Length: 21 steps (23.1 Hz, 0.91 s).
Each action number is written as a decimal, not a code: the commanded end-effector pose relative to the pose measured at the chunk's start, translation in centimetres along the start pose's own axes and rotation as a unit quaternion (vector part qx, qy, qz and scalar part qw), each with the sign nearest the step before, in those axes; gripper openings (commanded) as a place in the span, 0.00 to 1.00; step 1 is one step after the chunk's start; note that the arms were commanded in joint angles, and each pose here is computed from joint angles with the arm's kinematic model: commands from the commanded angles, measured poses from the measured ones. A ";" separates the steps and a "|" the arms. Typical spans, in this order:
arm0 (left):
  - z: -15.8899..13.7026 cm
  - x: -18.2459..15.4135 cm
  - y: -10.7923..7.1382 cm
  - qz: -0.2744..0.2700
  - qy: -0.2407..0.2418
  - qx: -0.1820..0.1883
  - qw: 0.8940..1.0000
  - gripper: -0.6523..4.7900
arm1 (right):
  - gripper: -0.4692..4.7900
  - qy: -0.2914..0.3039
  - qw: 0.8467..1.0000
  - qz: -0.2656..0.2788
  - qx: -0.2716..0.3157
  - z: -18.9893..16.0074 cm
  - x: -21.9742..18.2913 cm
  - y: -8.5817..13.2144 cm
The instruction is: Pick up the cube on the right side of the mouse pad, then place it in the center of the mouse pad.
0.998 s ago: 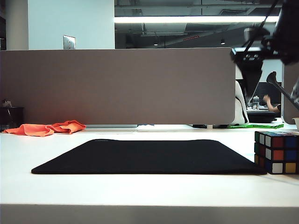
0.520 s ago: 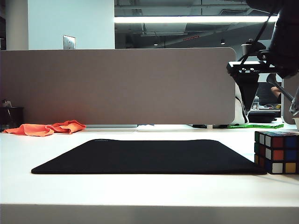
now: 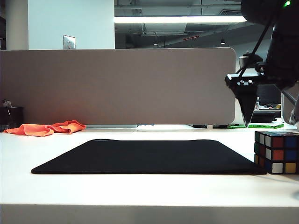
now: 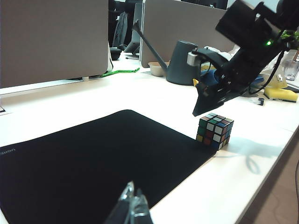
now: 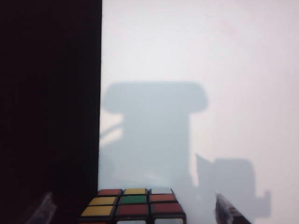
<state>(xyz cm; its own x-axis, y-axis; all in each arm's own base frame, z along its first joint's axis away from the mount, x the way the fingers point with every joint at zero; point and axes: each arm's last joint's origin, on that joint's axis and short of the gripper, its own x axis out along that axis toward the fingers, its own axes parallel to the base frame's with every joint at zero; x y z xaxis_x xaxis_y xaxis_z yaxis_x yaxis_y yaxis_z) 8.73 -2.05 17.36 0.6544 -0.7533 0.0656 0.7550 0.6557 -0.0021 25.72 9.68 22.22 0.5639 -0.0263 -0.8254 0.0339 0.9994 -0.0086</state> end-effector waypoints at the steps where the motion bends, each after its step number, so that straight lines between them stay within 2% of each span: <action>1: 0.2 0.0 0.0 -0.003 -0.005 0.004 1.000 0.11 | 1.00 0.005 1.000 0.001 0.002 0.1 0.5 0.2; 11: 0.2 0.0 0.0 -0.003 -0.005 0.004 1.000 0.11 | 1.00 0.038 0.999 -0.009 -0.006 -0.4 2.7 0.6; 21: 0.2 0.0 0.0 -0.003 -0.005 0.004 1.000 0.11 | 1.00 0.033 0.999 -0.010 0.010 -0.3 2.9 0.5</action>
<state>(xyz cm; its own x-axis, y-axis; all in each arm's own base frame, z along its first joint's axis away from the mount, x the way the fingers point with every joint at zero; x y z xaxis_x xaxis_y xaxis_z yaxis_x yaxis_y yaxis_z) 8.73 -2.05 17.37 0.6544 -0.7533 0.0658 0.7550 0.6557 -0.0018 26.99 10.07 19.45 0.4925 -0.0497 -0.8689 0.0479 0.9984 -0.0300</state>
